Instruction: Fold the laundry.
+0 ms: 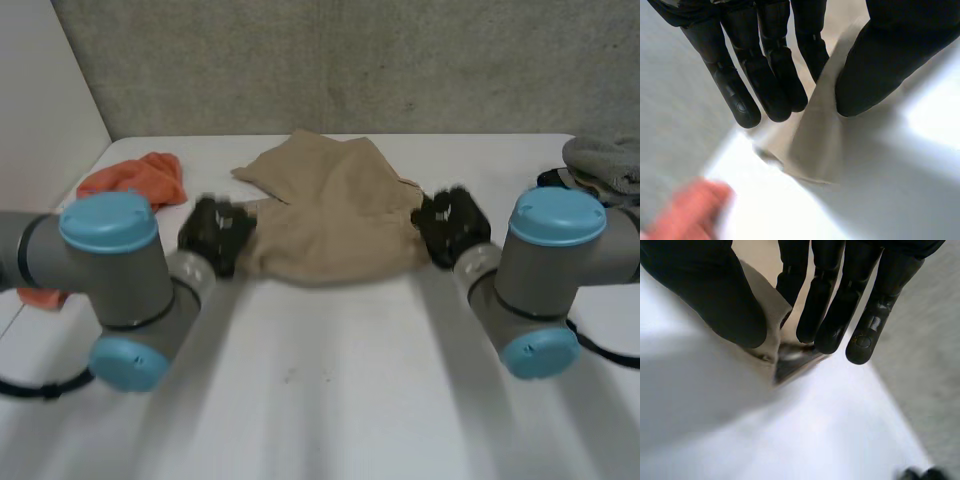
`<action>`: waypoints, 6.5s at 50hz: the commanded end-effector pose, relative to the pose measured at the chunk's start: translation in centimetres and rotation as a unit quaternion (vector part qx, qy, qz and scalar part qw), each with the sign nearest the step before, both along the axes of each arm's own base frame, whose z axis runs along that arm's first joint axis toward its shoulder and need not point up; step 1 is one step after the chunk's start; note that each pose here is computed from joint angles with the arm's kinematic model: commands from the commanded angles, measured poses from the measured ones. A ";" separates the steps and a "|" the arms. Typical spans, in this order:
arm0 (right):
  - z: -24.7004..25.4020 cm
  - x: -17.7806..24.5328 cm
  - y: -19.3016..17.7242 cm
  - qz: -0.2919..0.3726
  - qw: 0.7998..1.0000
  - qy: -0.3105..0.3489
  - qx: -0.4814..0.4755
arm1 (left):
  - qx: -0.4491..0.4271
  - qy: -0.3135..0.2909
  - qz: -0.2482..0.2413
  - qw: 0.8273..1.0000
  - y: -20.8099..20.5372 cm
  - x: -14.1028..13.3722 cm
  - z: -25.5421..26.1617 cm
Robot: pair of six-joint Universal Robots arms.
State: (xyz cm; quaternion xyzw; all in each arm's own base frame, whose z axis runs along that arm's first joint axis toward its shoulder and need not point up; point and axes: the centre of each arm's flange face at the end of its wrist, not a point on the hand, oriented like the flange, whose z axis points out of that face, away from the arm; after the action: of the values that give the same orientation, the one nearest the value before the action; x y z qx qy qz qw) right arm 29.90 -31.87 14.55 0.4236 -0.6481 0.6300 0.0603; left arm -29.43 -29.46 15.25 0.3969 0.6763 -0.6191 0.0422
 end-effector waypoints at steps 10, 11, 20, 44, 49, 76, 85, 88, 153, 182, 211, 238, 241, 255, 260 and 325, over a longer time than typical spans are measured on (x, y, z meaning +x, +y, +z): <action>1.5 -4.5 9.3 0.012 0.973 0.115 0.201 | 0.165 -0.118 0.011 0.979 10.6 5.3 1.2; 1.5 -4.8 9.9 0.016 0.968 0.129 0.213 | 0.177 -0.130 0.006 0.976 11.4 5.5 1.3; 2.5 -7.0 15.2 0.070 0.940 0.206 0.264 | 0.239 -0.195 -0.038 0.951 15.6 6.2 1.1; 7.9 -8.7 5.1 -0.026 0.972 -0.129 0.195 | 0.188 -0.164 -0.007 0.968 11.9 5.8 0.8; 4.9 -8.3 2.5 -0.035 0.969 -0.139 0.200 | 0.194 -0.167 -0.007 0.967 11.9 5.8 0.4; -1.5 -4.0 -3.6 -0.035 0.960 -0.187 0.207 | 0.202 -0.168 -0.004 0.965 12.1 5.9 0.1; -1.3 -2.9 -3.9 -0.027 0.958 -0.202 0.204 | 0.205 -0.168 -0.002 0.964 12.2 6.1 0.0; -1.8 -2.7 -4.5 -0.028 0.958 -0.203 0.202 | 0.206 -0.168 -0.001 0.964 12.2 6.1 0.0; 1.6 -1.0 -8.5 0.054 0.982 -0.176 0.043 | 0.178 -0.190 -0.002 0.966 14.8 5.9 0.2; 3.4 -3.6 -12.7 -0.068 0.965 -0.254 -0.010 | 0.159 -0.187 0.011 0.969 14.6 5.9 1.0; 4.8 6.9 -0.7 0.215 0.974 -0.057 0.038 | 0.117 -0.169 -0.008 0.979 15.1 4.8 1.6; 8.4 6.3 -0.7 0.186 0.982 -0.025 -0.027 | 0.089 -0.145 0.011 0.985 13.9 5.1 3.2; 10.2 4.9 1.0 0.177 0.984 -0.019 -0.024 | 0.075 -0.134 0.021 0.988 13.3 5.2 4.0; 8.3 -7.2 12.1 0.073 0.965 0.120 0.221 | 0.009 -0.081 0.019 0.997 13.0 4.7 5.4; 6.9 -9.6 14.8 0.045 0.955 0.127 0.265 | 0.019 -0.090 0.007 0.996 14.3 4.6 4.8; 5.3 -7.0 -3.9 -0.171 0.981 0.005 -0.094 | -0.320 0.059 -0.109 0.939 -5.3 -10.6 4.2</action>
State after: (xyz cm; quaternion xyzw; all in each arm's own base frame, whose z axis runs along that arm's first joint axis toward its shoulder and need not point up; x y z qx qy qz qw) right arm 23.06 -36.92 17.01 0.3255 -0.6617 0.6339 0.2331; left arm -40.89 -36.46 16.14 0.4078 0.4044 -0.8161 0.0640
